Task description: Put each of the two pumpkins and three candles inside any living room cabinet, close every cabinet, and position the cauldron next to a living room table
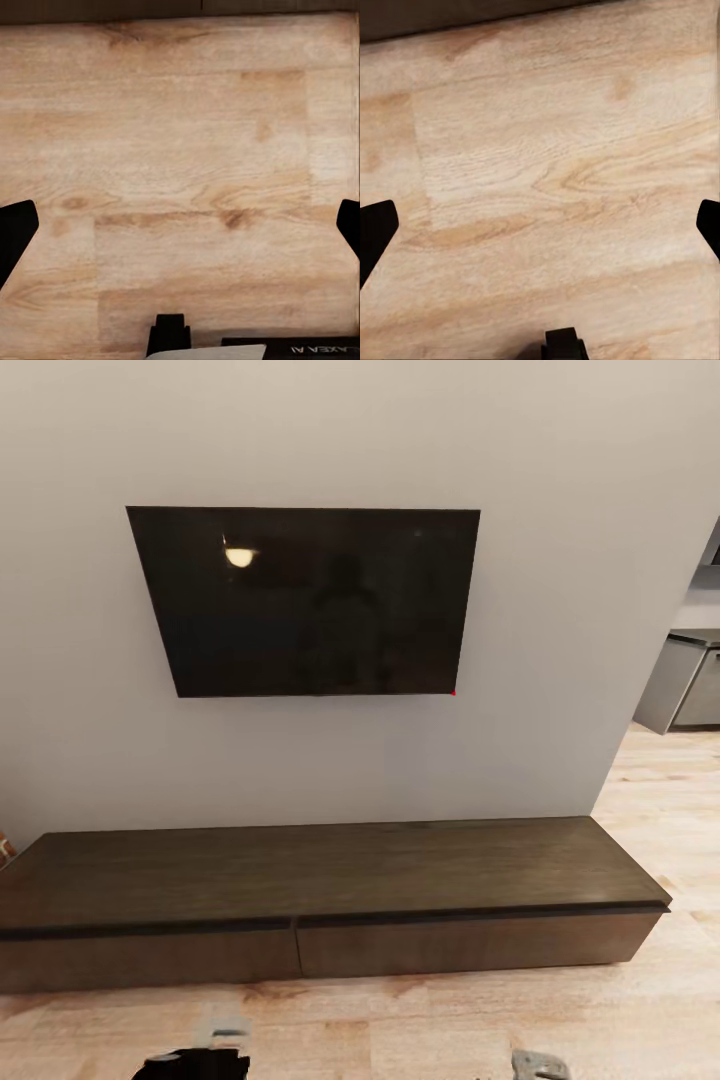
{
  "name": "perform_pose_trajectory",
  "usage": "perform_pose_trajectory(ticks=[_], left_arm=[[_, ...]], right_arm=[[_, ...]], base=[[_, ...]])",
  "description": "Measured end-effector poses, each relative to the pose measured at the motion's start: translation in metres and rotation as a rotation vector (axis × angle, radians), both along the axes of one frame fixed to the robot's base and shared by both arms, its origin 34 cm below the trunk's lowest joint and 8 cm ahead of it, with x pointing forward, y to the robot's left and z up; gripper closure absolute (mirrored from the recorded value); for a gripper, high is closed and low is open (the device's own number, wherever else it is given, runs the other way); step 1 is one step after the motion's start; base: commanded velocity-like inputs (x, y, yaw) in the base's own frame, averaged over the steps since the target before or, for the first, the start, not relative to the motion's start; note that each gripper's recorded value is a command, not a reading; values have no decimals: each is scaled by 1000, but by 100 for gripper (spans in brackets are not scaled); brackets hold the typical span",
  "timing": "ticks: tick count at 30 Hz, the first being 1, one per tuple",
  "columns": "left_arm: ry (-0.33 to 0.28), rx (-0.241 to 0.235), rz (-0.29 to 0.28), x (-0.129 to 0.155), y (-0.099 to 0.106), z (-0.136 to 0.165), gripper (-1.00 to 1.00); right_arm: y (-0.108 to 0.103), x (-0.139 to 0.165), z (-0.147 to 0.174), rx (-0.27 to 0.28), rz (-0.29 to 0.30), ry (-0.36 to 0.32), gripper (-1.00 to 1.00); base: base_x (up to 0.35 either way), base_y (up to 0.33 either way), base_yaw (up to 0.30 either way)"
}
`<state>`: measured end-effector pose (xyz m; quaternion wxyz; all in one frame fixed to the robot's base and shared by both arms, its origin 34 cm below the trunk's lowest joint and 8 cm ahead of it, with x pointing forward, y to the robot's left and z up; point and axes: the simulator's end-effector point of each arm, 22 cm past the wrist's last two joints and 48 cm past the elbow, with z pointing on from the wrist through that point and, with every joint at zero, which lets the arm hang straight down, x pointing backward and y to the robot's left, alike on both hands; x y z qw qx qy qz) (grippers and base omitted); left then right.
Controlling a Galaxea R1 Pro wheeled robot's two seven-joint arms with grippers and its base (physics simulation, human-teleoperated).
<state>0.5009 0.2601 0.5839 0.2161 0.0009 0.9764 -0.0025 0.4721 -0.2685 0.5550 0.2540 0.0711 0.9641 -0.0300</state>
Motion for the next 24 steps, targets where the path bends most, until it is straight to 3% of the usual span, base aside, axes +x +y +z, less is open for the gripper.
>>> perform_pose_trajectory(ticks=[7,11,15,20,24], left_arm=[[-35,-41,-1,60,-23,40,-100],[-60,-57,-4,76,-34,54,-100],[-68,-71,-2,84,-37,71,-100],[-46,-97,-2,83,-42,81,-100],[-31,-150,-4,81,-51,86,-100]], right_arm=[[2,57,38,12,-8,-92,-100],[10,81,53,78,-41,-119,-100],[19,93,63,144,-71,-145,-100],[26,102,73,188,-73,-172,-100],[39,104,76,250,-62,-178,-100]], base=[[0,0,0],[0,0,0],[0,0,0],[0,0,0],[0,0,0]])
